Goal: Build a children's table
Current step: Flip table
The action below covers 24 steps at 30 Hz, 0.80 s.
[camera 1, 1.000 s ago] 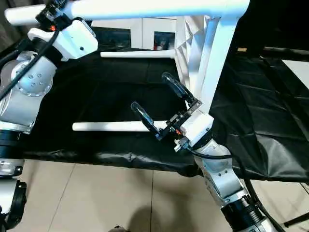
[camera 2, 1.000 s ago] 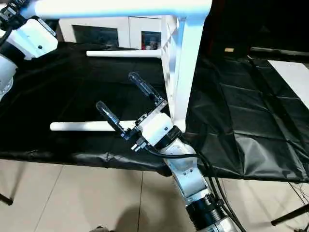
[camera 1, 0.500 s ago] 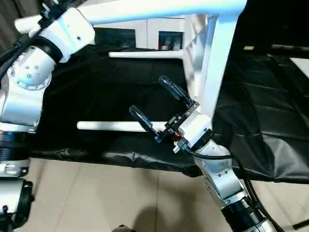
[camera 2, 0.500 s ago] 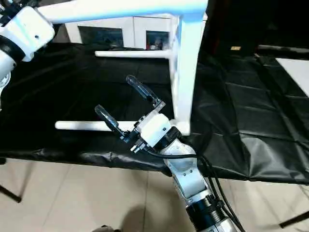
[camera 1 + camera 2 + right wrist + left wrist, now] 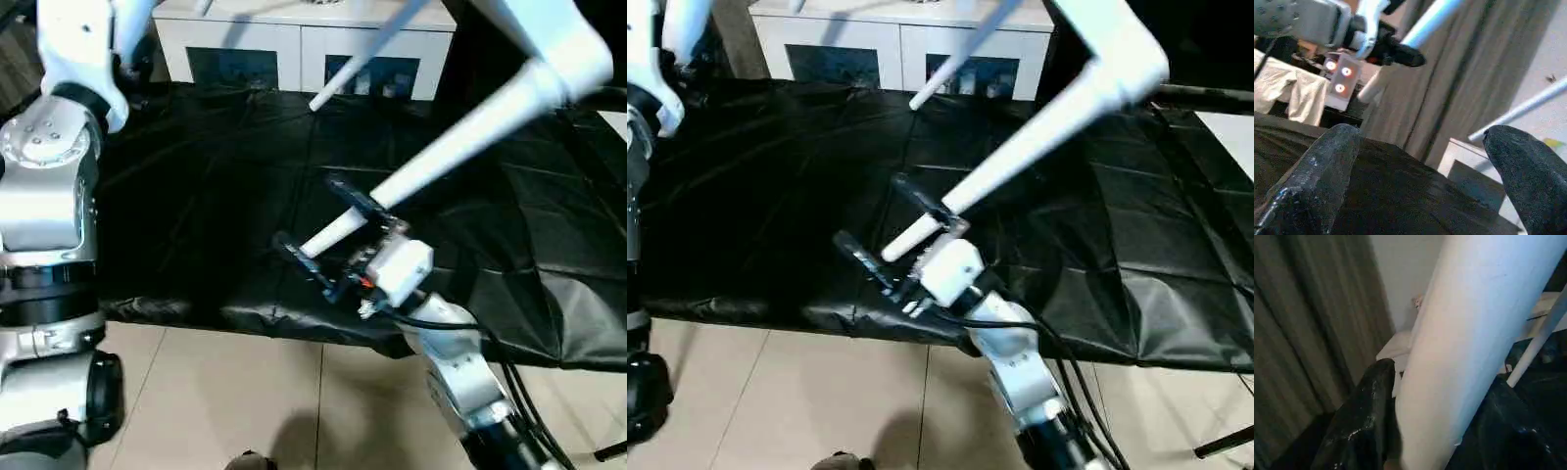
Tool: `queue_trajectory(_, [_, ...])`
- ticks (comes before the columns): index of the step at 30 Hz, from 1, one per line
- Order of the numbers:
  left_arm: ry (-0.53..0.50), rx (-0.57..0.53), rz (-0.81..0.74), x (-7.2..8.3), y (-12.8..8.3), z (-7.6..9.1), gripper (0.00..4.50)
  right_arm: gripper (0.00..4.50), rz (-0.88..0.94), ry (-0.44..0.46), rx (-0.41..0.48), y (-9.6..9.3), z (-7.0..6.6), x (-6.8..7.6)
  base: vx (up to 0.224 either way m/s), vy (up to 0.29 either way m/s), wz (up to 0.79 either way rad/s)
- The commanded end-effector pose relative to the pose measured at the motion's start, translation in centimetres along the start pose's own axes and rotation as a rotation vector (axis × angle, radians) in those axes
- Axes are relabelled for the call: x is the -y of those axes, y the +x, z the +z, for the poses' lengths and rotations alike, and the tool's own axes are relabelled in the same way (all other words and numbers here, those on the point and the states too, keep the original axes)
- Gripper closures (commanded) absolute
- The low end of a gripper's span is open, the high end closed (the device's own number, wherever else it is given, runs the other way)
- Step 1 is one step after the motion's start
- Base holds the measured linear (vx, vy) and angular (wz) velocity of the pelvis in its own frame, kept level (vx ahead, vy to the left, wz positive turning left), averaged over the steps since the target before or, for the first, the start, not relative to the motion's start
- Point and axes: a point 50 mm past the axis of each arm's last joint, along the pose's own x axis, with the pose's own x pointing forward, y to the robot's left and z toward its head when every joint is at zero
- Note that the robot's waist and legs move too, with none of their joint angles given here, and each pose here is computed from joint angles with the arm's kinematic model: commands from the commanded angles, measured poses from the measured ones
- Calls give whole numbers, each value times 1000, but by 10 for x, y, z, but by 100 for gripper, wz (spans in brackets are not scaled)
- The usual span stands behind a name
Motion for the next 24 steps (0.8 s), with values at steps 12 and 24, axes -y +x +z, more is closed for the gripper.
queue_trajectory(12, [-106,-7,80,3,-24,-12,256,0,-557,153,-103,-41,-10,45,0,0,0])
queue_trajectory(24, [-74,5,63,6,-25,-5,262,0,-645,298,-368,-19,-56,61,0,0,0])
